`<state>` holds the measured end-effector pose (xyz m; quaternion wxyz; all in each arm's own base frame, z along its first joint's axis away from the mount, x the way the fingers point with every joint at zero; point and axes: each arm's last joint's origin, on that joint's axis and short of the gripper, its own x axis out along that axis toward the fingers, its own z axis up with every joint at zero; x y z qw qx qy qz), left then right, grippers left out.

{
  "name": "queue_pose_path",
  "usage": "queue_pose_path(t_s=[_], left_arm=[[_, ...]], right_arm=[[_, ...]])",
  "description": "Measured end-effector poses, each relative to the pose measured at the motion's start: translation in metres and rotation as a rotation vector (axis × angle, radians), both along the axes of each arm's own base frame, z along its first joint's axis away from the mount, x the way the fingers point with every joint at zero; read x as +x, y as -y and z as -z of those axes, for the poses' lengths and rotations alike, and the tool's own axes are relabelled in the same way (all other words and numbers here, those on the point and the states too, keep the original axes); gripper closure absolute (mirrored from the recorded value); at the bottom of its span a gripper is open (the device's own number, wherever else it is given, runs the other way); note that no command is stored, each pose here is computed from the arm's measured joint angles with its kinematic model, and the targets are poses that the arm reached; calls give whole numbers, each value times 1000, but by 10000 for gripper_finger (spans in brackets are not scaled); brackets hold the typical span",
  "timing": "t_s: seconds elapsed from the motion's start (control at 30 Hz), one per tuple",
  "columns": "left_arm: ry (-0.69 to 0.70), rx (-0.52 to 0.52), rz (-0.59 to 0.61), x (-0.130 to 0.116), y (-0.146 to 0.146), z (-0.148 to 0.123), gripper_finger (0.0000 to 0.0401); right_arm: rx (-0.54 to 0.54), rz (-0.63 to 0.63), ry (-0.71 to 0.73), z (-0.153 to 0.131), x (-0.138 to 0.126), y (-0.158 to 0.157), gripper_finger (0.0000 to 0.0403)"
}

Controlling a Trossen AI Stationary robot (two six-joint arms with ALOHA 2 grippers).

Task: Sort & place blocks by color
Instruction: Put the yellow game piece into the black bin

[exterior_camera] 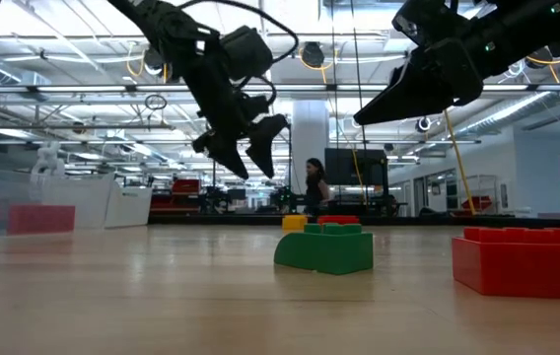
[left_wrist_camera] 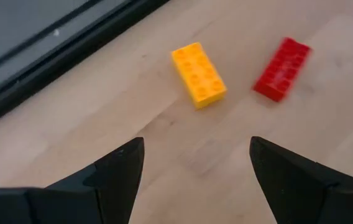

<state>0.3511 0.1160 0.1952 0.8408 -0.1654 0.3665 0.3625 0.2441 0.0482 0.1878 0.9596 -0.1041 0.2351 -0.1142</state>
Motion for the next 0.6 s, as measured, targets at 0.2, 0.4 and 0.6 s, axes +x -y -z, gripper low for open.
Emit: queue_pose_path(t_s=[0.2, 0.4, 0.6], left_arm=[[98, -48, 86, 6, -4, -4, 107], [192, -41, 126, 13, -3, -11, 107], [219, -62, 29, 12, -16, -19, 107]], right_arm=[[-21, -5, -19, 1, -1, 1, 167], [-18, -5, 4, -1, 1, 1, 167], [-24, -16, 62, -9, 1, 0, 167]])
